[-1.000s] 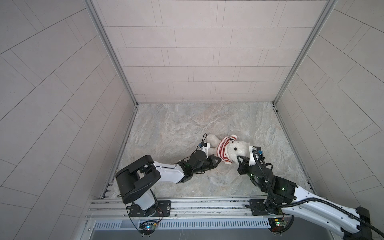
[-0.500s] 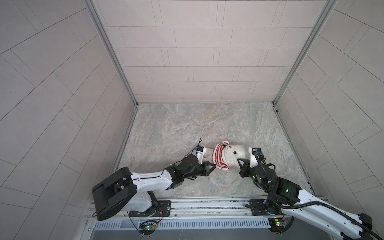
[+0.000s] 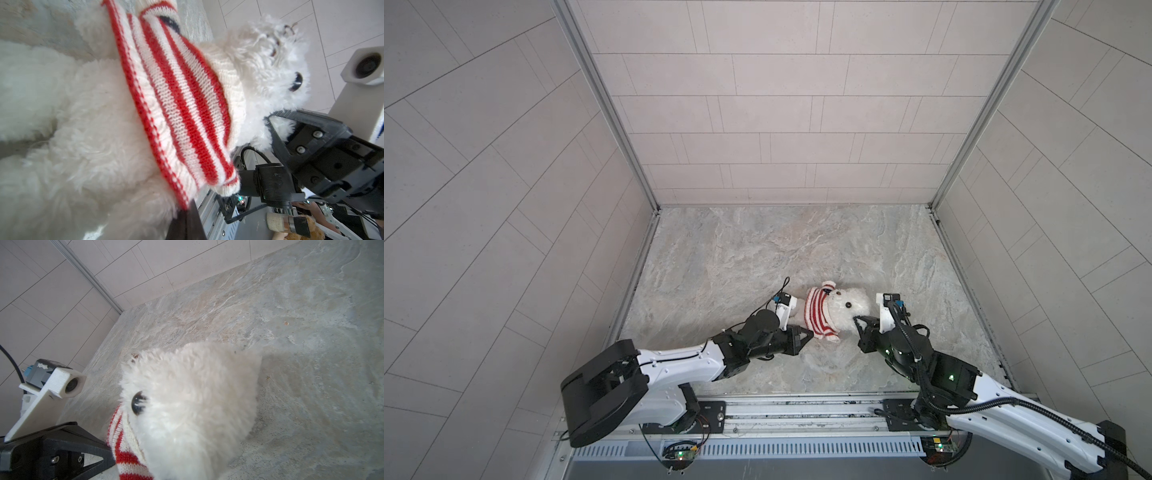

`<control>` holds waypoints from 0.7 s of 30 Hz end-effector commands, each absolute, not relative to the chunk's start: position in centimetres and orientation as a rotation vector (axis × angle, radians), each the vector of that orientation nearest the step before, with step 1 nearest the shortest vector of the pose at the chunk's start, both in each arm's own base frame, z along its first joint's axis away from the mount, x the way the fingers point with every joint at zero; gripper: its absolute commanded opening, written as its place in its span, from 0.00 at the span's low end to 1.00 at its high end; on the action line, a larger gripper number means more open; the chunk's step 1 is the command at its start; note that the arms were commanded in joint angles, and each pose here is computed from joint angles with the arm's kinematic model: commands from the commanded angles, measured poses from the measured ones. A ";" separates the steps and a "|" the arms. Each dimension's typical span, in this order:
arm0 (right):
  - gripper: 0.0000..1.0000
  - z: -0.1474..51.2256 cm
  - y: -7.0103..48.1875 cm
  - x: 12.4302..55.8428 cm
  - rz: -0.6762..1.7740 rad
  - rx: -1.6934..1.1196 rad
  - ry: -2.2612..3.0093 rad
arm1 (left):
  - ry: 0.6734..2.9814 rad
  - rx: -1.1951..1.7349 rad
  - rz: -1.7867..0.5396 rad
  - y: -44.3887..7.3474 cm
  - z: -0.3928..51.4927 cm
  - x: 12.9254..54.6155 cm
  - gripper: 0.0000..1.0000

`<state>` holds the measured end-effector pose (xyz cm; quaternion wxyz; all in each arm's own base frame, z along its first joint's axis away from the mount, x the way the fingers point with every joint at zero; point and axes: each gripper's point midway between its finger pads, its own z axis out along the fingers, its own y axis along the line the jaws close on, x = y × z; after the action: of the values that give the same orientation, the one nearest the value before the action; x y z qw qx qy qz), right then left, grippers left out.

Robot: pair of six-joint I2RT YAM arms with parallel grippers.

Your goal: Dress the teddy bear

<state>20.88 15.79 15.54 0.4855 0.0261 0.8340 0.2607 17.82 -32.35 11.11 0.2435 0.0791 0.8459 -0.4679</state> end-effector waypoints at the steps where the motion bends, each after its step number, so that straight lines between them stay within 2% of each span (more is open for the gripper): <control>1: 0.00 17.0 15.1 22.0 0.639 0.182 1.956 | 2.298 0.138 -1.261 -32.9 11.2 19.1 0.07; 9: 0.00 16.5 15.1 21.8 0.646 0.188 1.955 | 2.270 0.058 -1.280 -32.9 11.3 19.8 0.29; 13: 0.00 16.5 15.1 21.7 0.645 0.183 1.956 | 2.249 0.048 -1.286 -32.9 12.0 20.2 0.31; 21: 0.00 16.2 15.2 21.7 0.648 0.177 1.959 | 2.226 0.010 -1.288 -32.7 13.0 21.4 0.28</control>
<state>21.41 15.26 15.39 0.4969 0.0551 0.8278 0.2545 20.46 -32.23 11.36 0.2645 0.0079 0.8415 -0.4710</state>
